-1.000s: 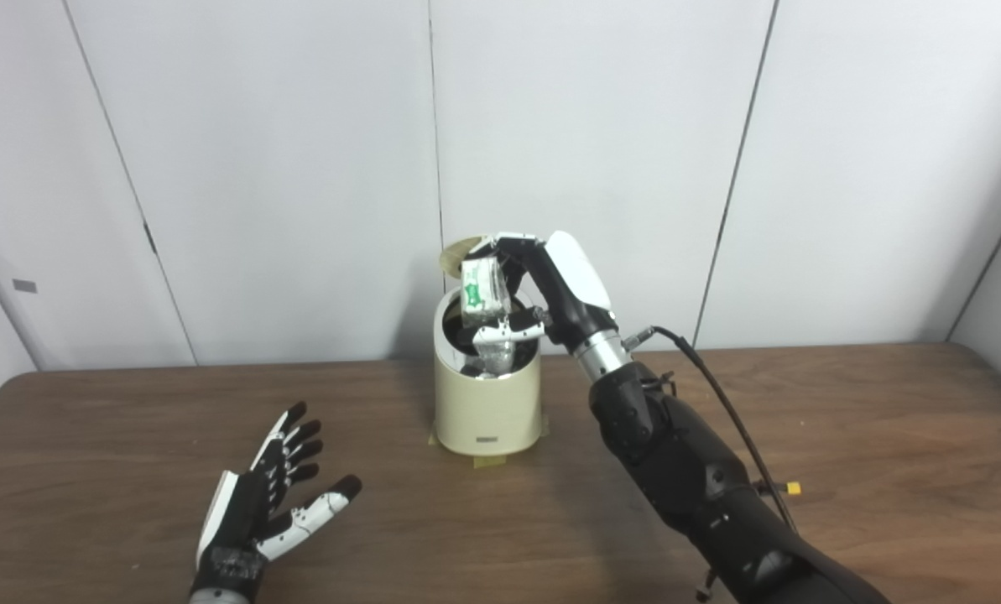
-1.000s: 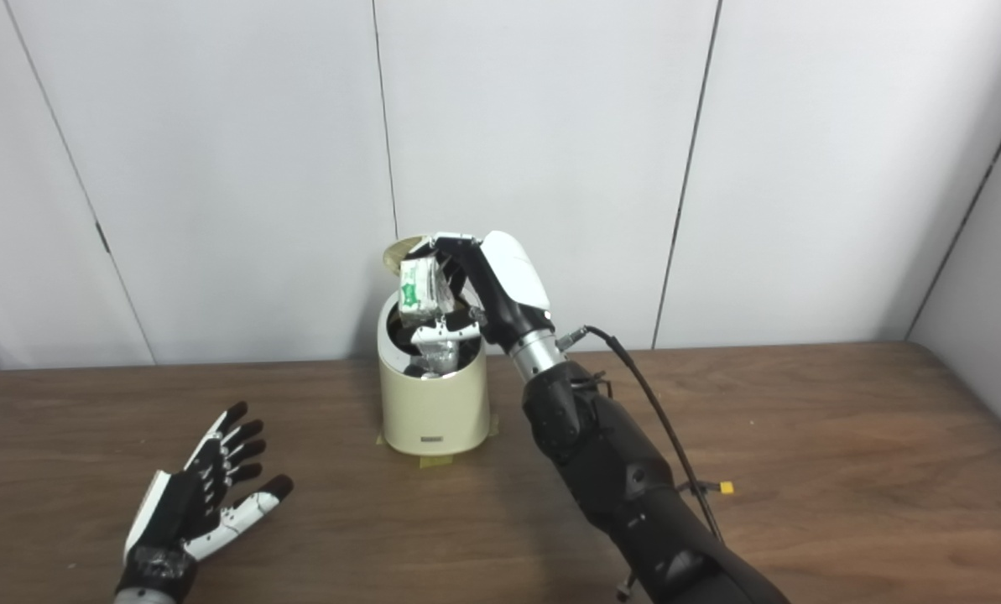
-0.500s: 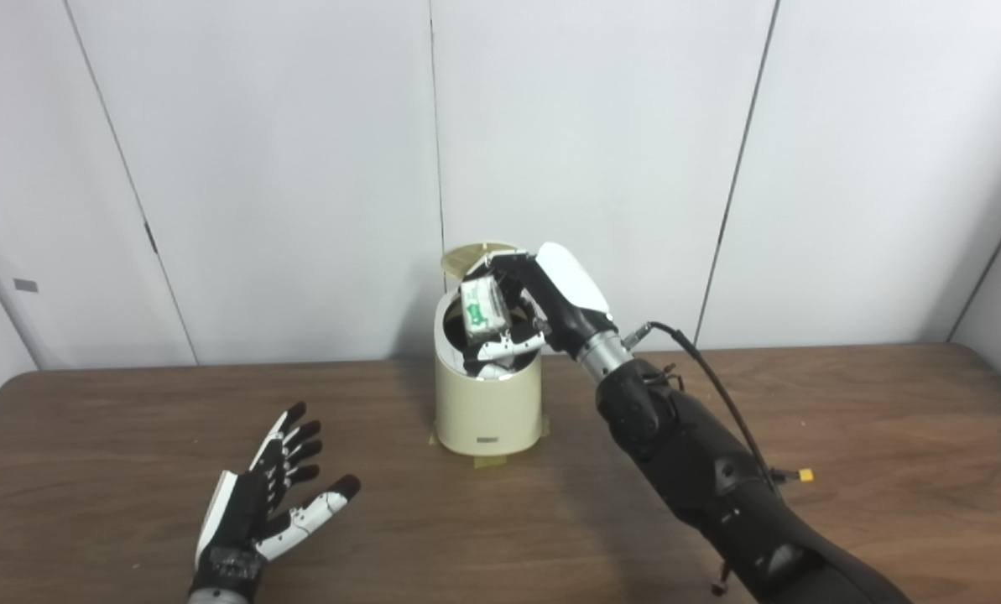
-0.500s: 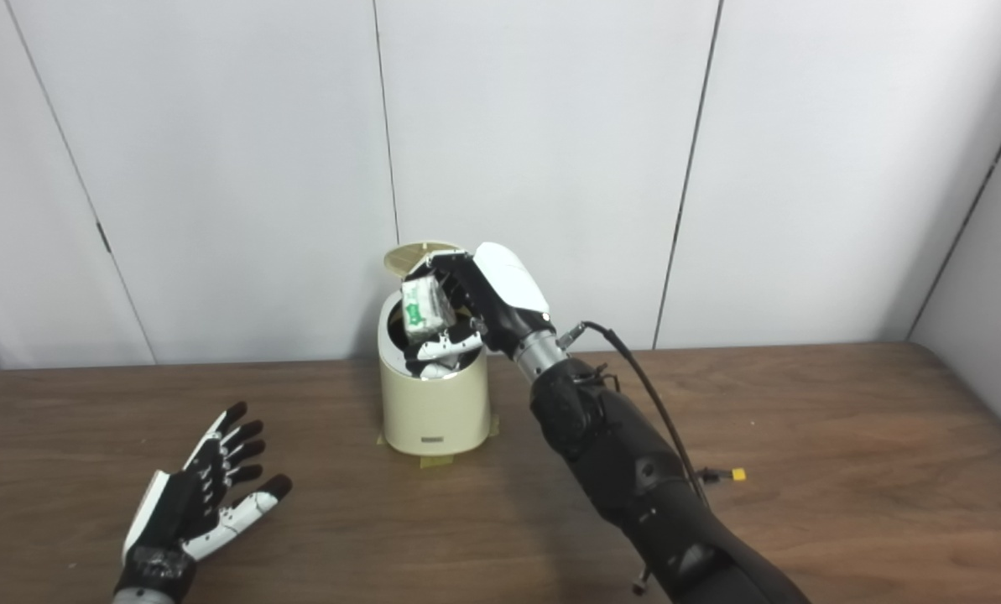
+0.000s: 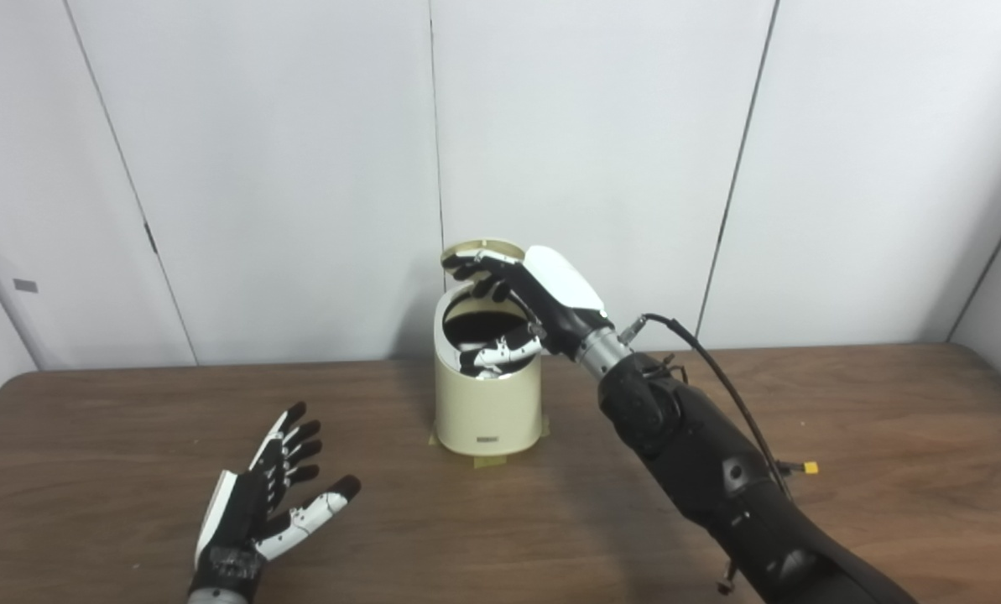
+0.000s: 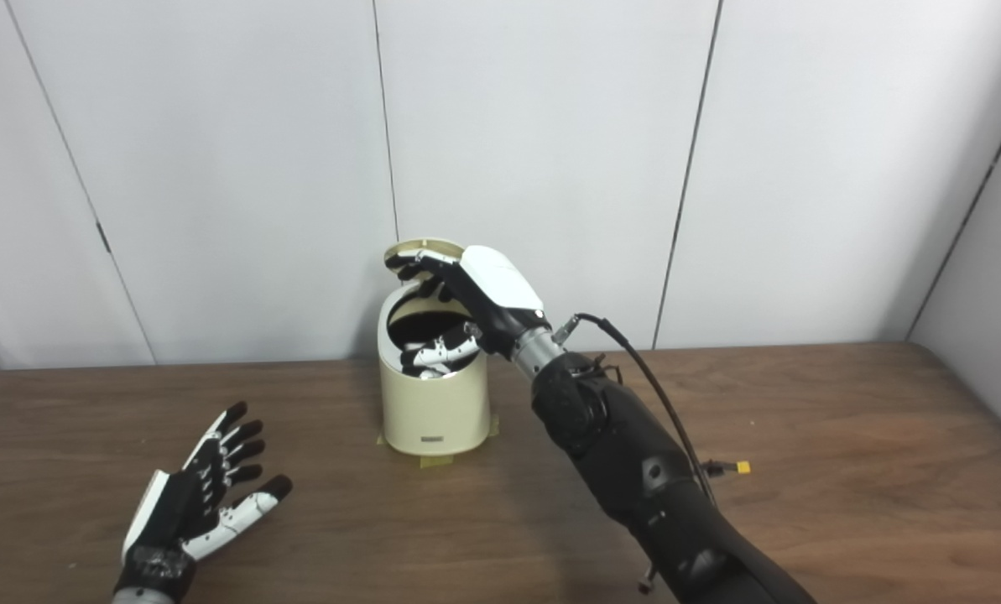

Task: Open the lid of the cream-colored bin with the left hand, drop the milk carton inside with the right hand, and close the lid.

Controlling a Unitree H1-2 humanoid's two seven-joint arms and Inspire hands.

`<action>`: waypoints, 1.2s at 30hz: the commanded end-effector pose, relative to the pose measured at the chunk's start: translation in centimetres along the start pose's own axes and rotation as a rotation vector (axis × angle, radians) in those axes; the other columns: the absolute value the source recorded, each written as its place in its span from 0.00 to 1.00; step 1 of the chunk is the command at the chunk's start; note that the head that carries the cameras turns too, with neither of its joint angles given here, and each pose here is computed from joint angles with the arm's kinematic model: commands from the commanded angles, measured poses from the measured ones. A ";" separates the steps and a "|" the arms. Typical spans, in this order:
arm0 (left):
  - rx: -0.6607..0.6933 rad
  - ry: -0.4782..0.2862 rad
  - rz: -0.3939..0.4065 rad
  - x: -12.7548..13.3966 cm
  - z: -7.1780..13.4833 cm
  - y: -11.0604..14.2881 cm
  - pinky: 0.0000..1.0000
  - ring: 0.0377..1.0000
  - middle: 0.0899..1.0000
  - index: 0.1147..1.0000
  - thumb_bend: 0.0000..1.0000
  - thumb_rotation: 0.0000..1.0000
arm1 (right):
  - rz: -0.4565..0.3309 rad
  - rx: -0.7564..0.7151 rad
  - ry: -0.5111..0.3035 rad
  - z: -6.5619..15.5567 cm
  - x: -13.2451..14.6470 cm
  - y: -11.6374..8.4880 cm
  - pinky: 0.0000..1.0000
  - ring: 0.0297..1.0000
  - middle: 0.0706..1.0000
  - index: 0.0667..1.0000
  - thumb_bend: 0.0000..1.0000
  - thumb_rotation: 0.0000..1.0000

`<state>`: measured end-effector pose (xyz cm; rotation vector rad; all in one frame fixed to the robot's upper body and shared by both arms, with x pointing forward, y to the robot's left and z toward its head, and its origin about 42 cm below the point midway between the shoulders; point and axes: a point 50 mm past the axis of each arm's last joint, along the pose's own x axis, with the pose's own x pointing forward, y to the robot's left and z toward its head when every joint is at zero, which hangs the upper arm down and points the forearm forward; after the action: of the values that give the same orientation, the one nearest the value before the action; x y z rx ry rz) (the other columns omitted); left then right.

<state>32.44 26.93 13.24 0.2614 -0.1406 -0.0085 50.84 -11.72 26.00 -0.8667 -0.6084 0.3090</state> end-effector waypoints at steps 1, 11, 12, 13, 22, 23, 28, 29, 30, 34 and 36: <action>0.007 -0.088 0.007 0.9 1.9 0.5 0.81 0.87 0.90 0.97 0.81 0.39 | -0.080 -0.011 -0.063 1.3 1.4 -2.6 0.64 0.77 0.85 0.84 0.88 0.13; -0.002 -0.080 0.006 0.8 1.7 0.5 0.84 0.89 0.90 0.97 0.81 0.39 | -0.321 0.141 -0.193 1.8 -1.2 -4.5 0.36 0.45 0.60 0.65 0.85 0.06; 0.000 -0.080 0.006 0.8 1.7 0.5 0.85 0.89 0.90 0.97 0.81 0.39 | -0.335 0.163 -0.198 1.8 -1.6 -4.7 0.33 0.43 0.58 0.64 0.84 0.06; 0.004 -0.081 0.006 0.8 1.7 0.5 0.84 0.89 0.90 0.97 0.81 0.39 | -0.350 0.179 -0.202 1.7 -2.1 -5.0 0.31 0.41 0.57 0.64 0.84 0.06; 0.012 -0.085 0.008 0.9 1.9 0.6 0.80 0.86 0.90 0.97 0.81 0.39 | -0.546 0.303 -0.110 -1.0 -7.2 -6.1 0.30 0.42 0.60 0.75 0.85 0.25; 0.012 -0.086 0.008 0.9 1.9 0.6 0.80 0.86 0.90 0.97 0.81 0.39 | -0.549 0.328 -0.095 -1.3 -8.1 -6.0 0.31 0.43 0.61 0.76 0.85 0.25; 0.018 -0.091 0.009 0.9 2.1 0.7 0.79 0.86 0.89 0.97 0.82 0.40 | -0.488 0.439 -0.006 -3.0 -11.4 -4.9 0.37 0.50 0.68 0.75 0.81 0.21; 0.017 -0.092 0.009 0.9 2.2 0.7 0.78 0.86 0.89 0.97 0.82 0.40 | -0.468 0.462 0.016 -3.3 -12.0 -4.6 0.39 0.51 0.69 0.75 0.80 0.21; 0.016 -0.094 0.008 0.9 2.2 0.7 0.78 0.86 0.90 0.97 0.82 0.40 | -0.449 0.488 0.041 -3.6 -12.5 -4.4 0.40 0.52 0.70 0.75 0.80 0.21; 0.029 -0.100 0.003 0.9 2.4 0.8 0.76 0.85 0.89 0.96 0.82 0.41 | -0.385 0.562 0.102 -4.4 -14.1 -3.7 0.48 0.61 0.75 0.78 0.81 0.24; 0.022 -0.101 0.001 0.9 2.5 0.8 0.75 0.85 0.89 0.97 0.82 0.41 | -0.348 0.600 0.129 -4.8 -14.8 -3.4 0.53 0.67 0.78 0.80 0.83 0.26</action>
<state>32.32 27.04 13.83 0.2667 -0.1606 -0.0138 41.53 -23.53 18.20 -0.2045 -0.4260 0.0876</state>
